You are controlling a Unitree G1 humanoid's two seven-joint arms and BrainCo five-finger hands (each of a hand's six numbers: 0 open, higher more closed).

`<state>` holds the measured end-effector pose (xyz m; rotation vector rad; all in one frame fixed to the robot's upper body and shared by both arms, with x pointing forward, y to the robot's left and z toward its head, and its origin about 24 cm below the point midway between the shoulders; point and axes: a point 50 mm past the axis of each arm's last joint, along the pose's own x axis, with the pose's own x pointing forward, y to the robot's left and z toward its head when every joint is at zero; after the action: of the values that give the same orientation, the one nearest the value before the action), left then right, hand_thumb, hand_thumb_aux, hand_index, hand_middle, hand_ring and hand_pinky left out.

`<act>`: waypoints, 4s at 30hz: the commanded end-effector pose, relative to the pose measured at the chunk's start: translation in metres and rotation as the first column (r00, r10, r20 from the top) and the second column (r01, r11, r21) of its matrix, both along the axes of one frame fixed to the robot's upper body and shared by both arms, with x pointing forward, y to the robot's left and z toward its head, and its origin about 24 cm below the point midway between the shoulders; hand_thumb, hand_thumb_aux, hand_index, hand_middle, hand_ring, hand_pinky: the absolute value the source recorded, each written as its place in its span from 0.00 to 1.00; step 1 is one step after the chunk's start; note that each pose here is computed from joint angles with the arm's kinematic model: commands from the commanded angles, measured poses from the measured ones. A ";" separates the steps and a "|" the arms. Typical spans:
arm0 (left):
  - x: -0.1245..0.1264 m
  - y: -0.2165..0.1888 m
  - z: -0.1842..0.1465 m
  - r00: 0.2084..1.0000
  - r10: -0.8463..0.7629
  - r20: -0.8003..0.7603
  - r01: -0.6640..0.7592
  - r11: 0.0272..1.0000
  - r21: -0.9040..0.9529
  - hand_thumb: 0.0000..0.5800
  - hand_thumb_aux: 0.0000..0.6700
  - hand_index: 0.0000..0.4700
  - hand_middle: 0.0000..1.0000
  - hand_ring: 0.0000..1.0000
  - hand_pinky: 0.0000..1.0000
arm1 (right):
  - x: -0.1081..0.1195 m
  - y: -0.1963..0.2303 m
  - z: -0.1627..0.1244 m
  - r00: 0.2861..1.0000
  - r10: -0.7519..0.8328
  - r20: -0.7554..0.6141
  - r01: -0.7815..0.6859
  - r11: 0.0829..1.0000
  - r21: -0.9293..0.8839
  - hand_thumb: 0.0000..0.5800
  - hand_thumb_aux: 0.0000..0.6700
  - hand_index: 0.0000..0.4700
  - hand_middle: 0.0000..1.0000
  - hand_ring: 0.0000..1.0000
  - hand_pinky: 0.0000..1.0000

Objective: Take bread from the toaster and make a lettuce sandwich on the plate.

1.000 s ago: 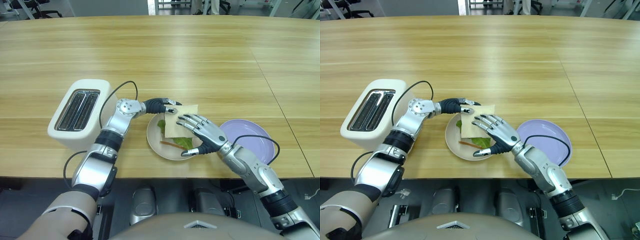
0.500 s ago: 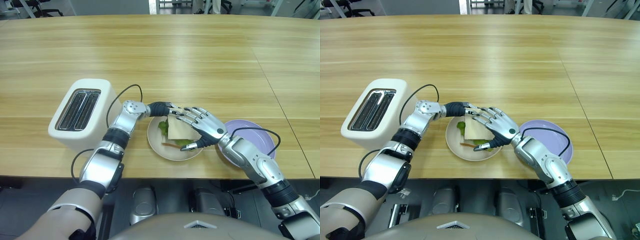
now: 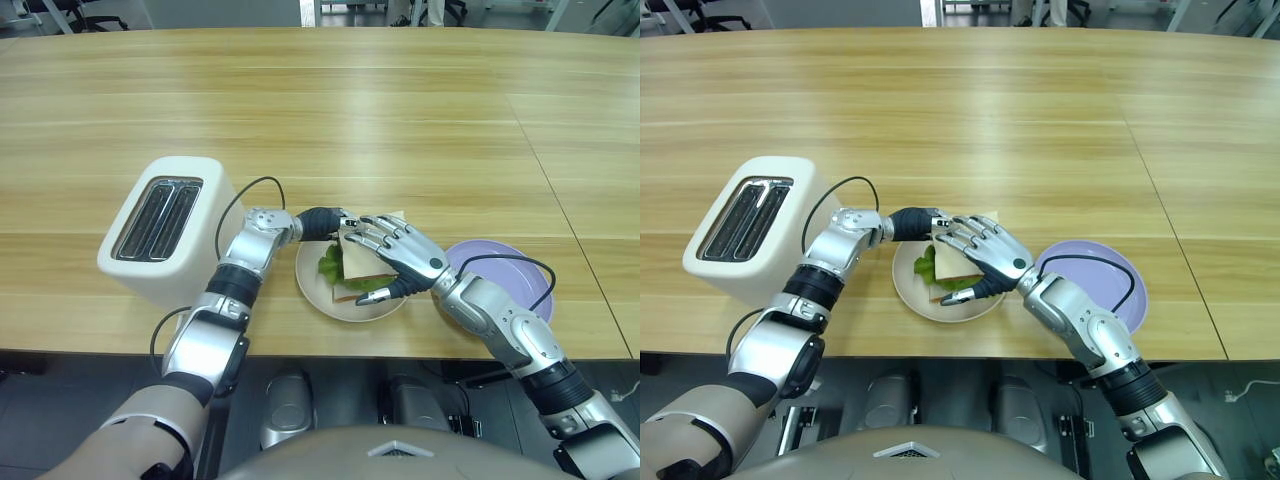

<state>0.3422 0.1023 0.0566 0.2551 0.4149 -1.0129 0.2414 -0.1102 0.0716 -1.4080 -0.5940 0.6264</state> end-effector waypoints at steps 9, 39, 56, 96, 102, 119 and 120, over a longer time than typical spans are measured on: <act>-0.003 0.006 0.000 0.999 0.016 0.036 -0.018 0.999 0.040 1.00 1.00 0.98 0.00 0.00 0.00 | -0.018 -0.003 -0.030 0.990 0.002 -0.144 -0.008 0.999 -0.041 0.00 0.00 0.00 0.00 0.00 0.00; -0.007 0.015 -0.001 0.973 0.033 0.229 -0.092 0.964 0.251 0.00 0.00 0.00 0.00 0.00 0.00 | -0.036 0.001 -0.065 0.934 0.047 -0.355 -0.031 0.998 0.050 0.00 0.00 0.00 0.00 0.00 0.00; -0.001 0.015 0.058 0.860 0.099 0.500 -0.214 0.960 0.179 0.00 0.00 0.00 0.00 0.00 0.00 | -0.037 -0.002 -0.066 0.932 0.050 -0.360 -0.038 0.999 0.039 0.00 0.00 0.00 0.00 0.00 0.00; -0.164 0.057 0.024 0.675 0.595 0.436 -0.433 0.799 -0.418 1.00 1.00 0.98 1.00 1.00 1.00 | -0.033 -0.014 -0.006 0.745 0.271 -0.609 0.447 0.475 0.758 1.00 1.00 0.98 0.94 0.94 0.94; -0.180 0.051 0.003 0.771 0.504 0.390 -0.380 0.855 -0.354 1.00 1.00 0.98 1.00 1.00 1.00 | -0.042 -0.013 -0.026 0.662 0.324 -0.676 0.491 0.495 0.717 1.00 1.00 0.98 1.00 1.00 1.00; -0.217 0.053 -0.030 0.957 0.246 0.156 -0.196 0.940 -0.279 1.00 1.00 0.98 1.00 1.00 1.00 | -0.084 -0.005 -0.059 0.402 0.432 -0.807 0.489 0.644 0.588 1.00 1.00 0.98 1.00 1.00 1.00; -0.220 0.052 -0.033 0.964 0.230 0.132 -0.188 0.944 -0.272 1.00 1.00 0.98 1.00 1.00 1.00 | -0.085 -0.005 -0.063 0.375 0.438 -0.817 0.504 0.644 0.576 1.00 1.00 0.98 1.00 1.00 1.00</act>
<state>0.1286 0.1546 0.0328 0.0731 0.0844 -0.7876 0.1606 -0.1149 0.0158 -0.0568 0.1198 0.8528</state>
